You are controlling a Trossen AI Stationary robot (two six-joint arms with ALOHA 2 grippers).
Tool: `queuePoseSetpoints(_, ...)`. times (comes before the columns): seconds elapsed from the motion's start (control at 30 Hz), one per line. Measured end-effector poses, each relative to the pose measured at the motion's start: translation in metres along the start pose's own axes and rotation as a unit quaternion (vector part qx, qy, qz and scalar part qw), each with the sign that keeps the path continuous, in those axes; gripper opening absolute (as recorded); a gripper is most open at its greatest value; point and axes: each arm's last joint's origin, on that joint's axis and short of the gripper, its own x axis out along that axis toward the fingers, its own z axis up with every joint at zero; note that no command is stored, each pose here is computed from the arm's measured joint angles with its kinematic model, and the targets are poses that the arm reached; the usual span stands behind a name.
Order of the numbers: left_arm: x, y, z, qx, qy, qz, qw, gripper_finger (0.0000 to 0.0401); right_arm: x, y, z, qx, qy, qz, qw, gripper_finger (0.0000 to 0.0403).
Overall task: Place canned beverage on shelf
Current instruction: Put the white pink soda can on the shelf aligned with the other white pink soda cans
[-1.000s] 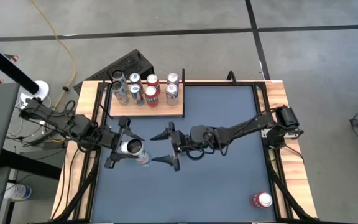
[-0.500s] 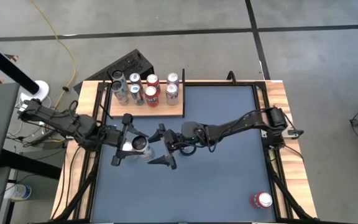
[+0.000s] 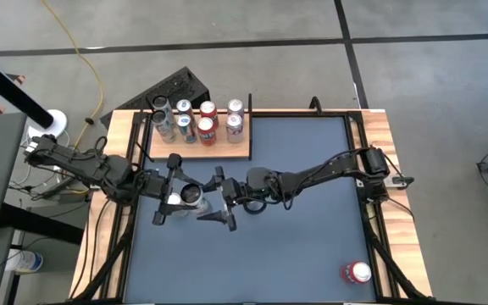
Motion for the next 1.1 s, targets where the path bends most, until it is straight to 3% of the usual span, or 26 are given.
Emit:
queuePoseSetpoints(0.4, 0.0, -0.0007, -0.0003, -0.012, 0.0, -0.01, 1.0, 0.0252, 0.0, -0.0001, -0.0007, -0.001, 0.004, -0.001, 1.0, 0.0237)
queuePoseSetpoints(0.5, 0.0, -0.0007, -0.0005, -0.019, 0.001, -0.009, 1.0, 0.0273, 0.0, -0.0001, -0.001, 0.001, 0.005, -0.001, 1.0, 0.0219)
queuePoseSetpoints(0.67, -0.0004, -0.0002, 0.0008, -0.029, -0.002, -0.006, 1.0, 0.0305, -0.0003, -0.0002, -0.0034, 0.0, 0.015, -0.001, 1.0, 0.0213)
queuePoseSetpoints(1.1, -0.0009, -0.0007, -0.0027, -0.049, 0.017, -0.008, 0.999, 0.0312, -0.0003, -0.0007, -0.005, 0.0, 0.022, -0.016, 1.0, 0.0213)
